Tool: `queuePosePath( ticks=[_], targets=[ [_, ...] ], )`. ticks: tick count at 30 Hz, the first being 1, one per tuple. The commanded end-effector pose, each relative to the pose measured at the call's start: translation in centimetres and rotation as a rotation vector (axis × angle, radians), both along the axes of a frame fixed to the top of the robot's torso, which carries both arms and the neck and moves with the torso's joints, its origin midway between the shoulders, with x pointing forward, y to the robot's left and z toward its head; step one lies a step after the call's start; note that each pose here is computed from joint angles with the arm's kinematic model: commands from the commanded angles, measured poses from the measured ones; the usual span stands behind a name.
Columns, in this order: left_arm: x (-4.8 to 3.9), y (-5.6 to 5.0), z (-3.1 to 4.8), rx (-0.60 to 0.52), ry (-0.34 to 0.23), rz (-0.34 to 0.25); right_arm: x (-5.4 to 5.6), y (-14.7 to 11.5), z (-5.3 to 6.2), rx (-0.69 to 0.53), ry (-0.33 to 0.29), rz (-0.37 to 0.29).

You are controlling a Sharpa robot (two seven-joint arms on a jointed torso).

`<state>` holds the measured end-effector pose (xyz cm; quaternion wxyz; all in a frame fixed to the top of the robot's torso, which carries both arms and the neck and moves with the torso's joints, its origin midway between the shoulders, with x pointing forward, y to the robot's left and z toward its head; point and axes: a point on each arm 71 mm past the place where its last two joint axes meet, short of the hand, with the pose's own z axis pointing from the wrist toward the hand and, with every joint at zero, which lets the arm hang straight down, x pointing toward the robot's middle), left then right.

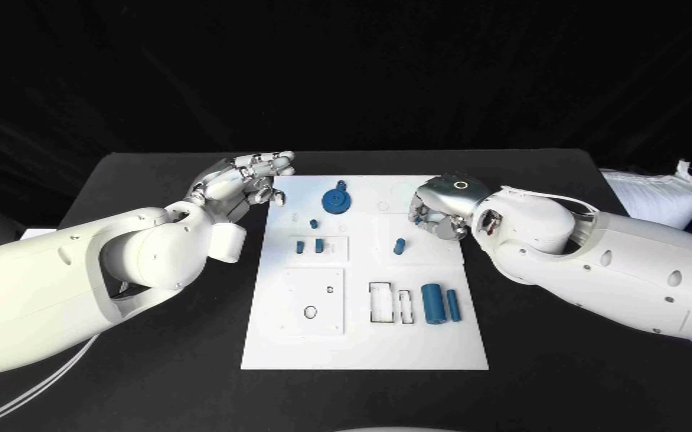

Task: Assemble the parts on the task board

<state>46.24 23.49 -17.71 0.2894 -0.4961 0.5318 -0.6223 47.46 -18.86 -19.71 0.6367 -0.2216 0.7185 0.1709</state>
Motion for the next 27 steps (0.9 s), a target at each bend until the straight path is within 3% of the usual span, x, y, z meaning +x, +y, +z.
queuePosePath(
  ticks=[1,16,20,27],
  targets=[
    [-0.05,-0.1,0.07,0.006,-0.009,-0.013,-0.2,0.1,0.4,0.027,-0.046,-0.001],
    [-0.06,0.1,0.01,0.01,-0.005,-0.012,-0.9,-0.6,1.7,0.064,-0.049,-0.018],
    [-0.04,0.3,-0.01,0.012,-0.004,-0.01,-1.7,-0.3,2.3,0.093,-0.056,-0.004],
    [0.06,0.3,-0.06,0.012,-0.004,-0.01,-3.7,2.1,3.7,0.161,-0.076,0.075]
  ],
)
